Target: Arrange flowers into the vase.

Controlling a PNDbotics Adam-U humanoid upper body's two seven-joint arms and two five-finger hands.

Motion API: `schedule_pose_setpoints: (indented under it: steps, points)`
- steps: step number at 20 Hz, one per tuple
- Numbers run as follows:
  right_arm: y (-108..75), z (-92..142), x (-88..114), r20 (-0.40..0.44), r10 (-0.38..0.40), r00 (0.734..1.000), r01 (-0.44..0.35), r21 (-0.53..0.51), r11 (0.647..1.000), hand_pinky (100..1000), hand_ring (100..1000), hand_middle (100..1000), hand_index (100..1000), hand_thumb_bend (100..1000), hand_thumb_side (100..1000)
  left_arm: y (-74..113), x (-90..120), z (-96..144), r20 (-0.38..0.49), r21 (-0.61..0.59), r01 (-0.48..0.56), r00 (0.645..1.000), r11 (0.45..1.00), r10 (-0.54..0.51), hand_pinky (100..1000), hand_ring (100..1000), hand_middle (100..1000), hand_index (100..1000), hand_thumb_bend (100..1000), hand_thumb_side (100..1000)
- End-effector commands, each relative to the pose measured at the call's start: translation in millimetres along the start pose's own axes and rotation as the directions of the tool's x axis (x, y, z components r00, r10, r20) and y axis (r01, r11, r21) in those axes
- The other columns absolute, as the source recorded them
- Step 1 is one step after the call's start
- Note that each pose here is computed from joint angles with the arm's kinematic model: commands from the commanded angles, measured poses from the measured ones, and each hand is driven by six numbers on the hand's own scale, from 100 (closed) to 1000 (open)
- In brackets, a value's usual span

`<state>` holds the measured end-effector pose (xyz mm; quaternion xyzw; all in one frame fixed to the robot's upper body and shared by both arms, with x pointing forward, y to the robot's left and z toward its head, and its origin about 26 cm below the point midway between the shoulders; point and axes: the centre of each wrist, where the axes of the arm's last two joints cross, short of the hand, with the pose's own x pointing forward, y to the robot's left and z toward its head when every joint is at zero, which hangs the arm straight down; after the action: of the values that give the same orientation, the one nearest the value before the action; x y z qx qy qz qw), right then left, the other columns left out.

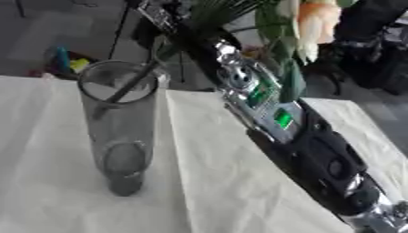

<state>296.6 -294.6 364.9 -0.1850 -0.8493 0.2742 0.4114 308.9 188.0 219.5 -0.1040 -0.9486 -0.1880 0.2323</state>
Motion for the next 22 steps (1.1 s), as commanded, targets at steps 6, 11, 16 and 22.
schedule_pose_setpoints:
  steps: [6, 11, 16, 22]
  points:
    - [-12.4, 0.3, 2.0, -0.021, 0.107, 0.994, -0.106, 0.030, 0.994, 494, 730, 455, 566, 243, 887, 0.8, 5.3, -5.0, 0.022, -0.002, 0.012, 1.000, 1.000, -0.012, 558, 564, 800, 904, 100, 1000]
    - [-14.3, 0.4, 2.5, -0.010, 0.115, 0.993, -0.114, 0.033, 0.993, 583, 790, 534, 692, 304, 916, 0.4, 5.2, -5.1, 0.021, -0.003, 0.011, 1.000, 1.000, -0.011, 558, 564, 800, 904, 100, 1000]
    - [-16.4, 1.2, 4.9, 0.017, 0.124, 0.992, -0.125, 0.010, 0.992, 642, 835, 601, 749, 432, 980, 0.2, 5.1, -4.7, 0.019, -0.003, 0.010, 1.000, 1.000, -0.010, 559, 564, 800, 904, 100, 1000]
    - [-15.9, 2.9, 2.3, 0.025, 0.151, 0.988, -0.152, 0.008, 0.988, 662, 856, 645, 802, 431, 961, -0.2, 5.0, -4.7, 0.018, -0.006, 0.010, 1.000, 1.000, -0.010, 560, 564, 800, 903, 100, 1000]
